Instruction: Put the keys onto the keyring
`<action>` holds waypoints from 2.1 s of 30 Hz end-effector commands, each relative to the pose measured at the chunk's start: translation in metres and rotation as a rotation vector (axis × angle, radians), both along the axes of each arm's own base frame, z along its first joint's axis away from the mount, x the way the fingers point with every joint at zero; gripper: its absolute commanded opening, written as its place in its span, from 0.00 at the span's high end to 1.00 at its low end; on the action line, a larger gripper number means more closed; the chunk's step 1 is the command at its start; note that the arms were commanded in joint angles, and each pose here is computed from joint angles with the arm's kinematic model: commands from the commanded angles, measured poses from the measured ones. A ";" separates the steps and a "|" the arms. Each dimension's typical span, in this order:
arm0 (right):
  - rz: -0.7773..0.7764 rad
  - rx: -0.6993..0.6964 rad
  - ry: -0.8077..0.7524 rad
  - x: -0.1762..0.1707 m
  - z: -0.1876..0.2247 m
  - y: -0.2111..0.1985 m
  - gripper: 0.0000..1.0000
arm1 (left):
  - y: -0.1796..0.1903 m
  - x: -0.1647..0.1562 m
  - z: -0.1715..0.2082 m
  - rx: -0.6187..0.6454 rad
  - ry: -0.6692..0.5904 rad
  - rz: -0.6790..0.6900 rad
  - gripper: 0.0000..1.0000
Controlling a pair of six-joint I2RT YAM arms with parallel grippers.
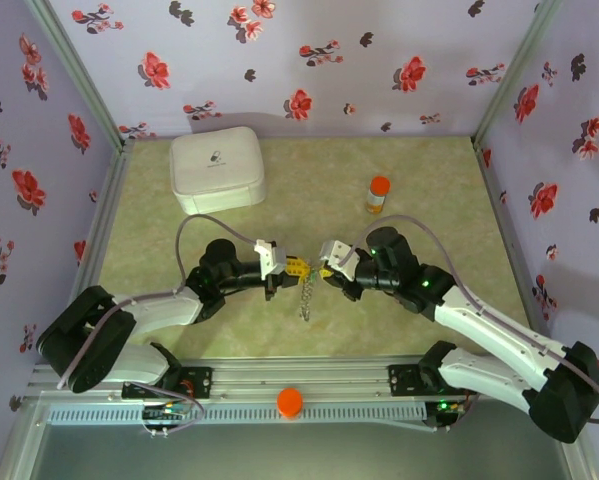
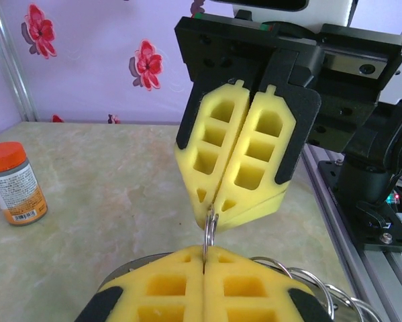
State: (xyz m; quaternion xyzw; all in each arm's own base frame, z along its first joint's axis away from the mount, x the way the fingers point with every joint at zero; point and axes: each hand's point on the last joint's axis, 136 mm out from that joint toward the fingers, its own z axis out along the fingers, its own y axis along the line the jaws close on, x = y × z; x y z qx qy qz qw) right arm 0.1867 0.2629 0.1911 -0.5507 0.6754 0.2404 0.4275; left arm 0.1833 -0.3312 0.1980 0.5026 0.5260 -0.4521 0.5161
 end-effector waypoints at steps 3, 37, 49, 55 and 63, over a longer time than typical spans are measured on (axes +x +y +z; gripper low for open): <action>0.011 0.037 -0.038 0.005 0.019 0.008 0.68 | -0.001 -0.006 0.017 -0.038 -0.078 -0.022 1.00; 0.061 0.105 -0.076 -0.009 0.027 0.004 0.69 | -0.012 -0.011 0.041 -0.084 -0.098 -0.083 1.00; 0.105 0.141 -0.035 -0.015 0.028 0.013 0.83 | -0.015 -0.013 0.039 -0.093 -0.108 -0.092 1.00; 0.133 0.101 -0.012 -0.016 0.028 0.015 1.00 | -0.013 0.003 0.036 -0.073 -0.135 0.011 1.00; 0.136 -0.148 0.011 -0.013 0.006 0.003 1.00 | -0.007 0.003 -0.009 0.260 -0.205 0.047 0.68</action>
